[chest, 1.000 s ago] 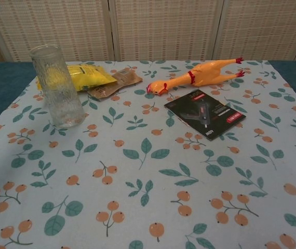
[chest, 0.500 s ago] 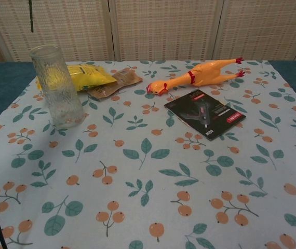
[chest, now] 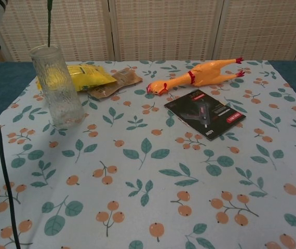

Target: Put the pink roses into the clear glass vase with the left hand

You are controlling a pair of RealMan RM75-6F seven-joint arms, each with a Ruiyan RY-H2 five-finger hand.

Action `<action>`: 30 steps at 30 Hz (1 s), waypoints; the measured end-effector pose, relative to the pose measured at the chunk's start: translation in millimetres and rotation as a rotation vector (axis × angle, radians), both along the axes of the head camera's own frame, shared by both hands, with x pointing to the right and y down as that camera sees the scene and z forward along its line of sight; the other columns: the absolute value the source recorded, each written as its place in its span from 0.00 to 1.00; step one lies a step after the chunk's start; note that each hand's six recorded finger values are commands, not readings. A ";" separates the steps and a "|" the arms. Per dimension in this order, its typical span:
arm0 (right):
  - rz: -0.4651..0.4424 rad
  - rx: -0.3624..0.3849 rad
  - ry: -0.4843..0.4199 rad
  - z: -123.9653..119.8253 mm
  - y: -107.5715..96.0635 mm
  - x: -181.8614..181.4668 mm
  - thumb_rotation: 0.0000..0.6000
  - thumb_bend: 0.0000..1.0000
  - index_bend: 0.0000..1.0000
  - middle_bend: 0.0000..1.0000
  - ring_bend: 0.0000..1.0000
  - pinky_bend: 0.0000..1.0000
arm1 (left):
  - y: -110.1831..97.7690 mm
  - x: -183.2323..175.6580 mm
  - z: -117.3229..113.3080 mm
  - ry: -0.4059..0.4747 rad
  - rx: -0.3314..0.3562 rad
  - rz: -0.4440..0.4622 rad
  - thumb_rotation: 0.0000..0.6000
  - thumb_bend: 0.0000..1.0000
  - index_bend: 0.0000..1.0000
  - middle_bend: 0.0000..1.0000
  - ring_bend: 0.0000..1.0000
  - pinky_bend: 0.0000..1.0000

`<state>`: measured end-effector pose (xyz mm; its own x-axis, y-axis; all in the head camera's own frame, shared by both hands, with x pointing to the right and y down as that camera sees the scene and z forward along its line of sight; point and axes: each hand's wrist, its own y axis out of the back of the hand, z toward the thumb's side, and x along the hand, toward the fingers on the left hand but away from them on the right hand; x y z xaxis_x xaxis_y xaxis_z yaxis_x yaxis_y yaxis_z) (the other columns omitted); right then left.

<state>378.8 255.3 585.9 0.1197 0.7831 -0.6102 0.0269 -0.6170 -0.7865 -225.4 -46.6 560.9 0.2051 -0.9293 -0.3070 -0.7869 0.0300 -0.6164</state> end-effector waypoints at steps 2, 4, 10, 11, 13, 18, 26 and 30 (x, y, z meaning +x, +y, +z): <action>0.000 0.000 -0.001 0.0 0.0 -0.1 1.00 0.16 0.00 0.00 0.00 0.00 | 1.0 1.5 3.6 -0.002 -0.006 0.001 1.00 0.63 0.58 0.63 0.65 0.29; -0.002 -0.002 -0.002 -0.1 0.4 -0.6 1.00 0.16 0.00 0.00 0.00 0.00 | 2.5 1.6 7.6 -0.014 -0.009 0.003 1.00 0.63 0.58 0.63 0.65 0.28; -0.006 0.007 -0.009 -3.3 1.2 -1.7 1.00 0.16 0.00 0.00 0.00 0.00 | 11.0 -6.8 23.4 -0.035 -0.037 -0.001 1.00 0.59 0.54 0.61 0.62 0.26; -0.006 0.013 -0.005 -4.1 0.8 -1.1 1.00 0.16 0.00 0.00 0.00 0.00 | 14.0 -8.7 26.8 -0.034 -0.046 -0.001 1.00 0.58 0.53 0.60 0.61 0.25; -0.006 0.021 0.005 -4.5 0.5 -0.3 1.00 0.16 0.00 0.00 0.00 0.00 | 22.4 -12.3 34.9 -0.037 -0.066 -0.001 1.00 0.57 0.52 0.58 0.60 0.24; -0.011 0.021 0.005 -4.3 2.3 -2.6 1.00 0.16 0.00 0.00 0.00 0.00 | 40.4 -17.2 56.6 -0.094 -0.110 0.003 1.00 0.51 0.45 0.52 0.53 0.19; -0.006 0.036 0.010 -8.7 3.0 -1.4 1.00 0.16 0.00 0.00 0.00 0.00 | 50.7 -20.4 78.4 -0.129 -0.186 0.014 1.00 0.43 0.10 0.21 0.22 0.07; -0.007 0.041 0.006 -10.4 2.6 -1.4 1.00 0.16 0.00 0.00 0.00 0.00 | 55.1 -22.7 82.5 -0.141 -0.213 0.019 1.00 0.40 0.00 0.01 0.02 0.03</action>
<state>377.4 258.0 575.5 0.1215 0.8066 -0.5785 0.0184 -0.5846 -0.8111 -248.1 8.5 643.3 0.2502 -0.9655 -0.0722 -0.6916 -0.1261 -0.7112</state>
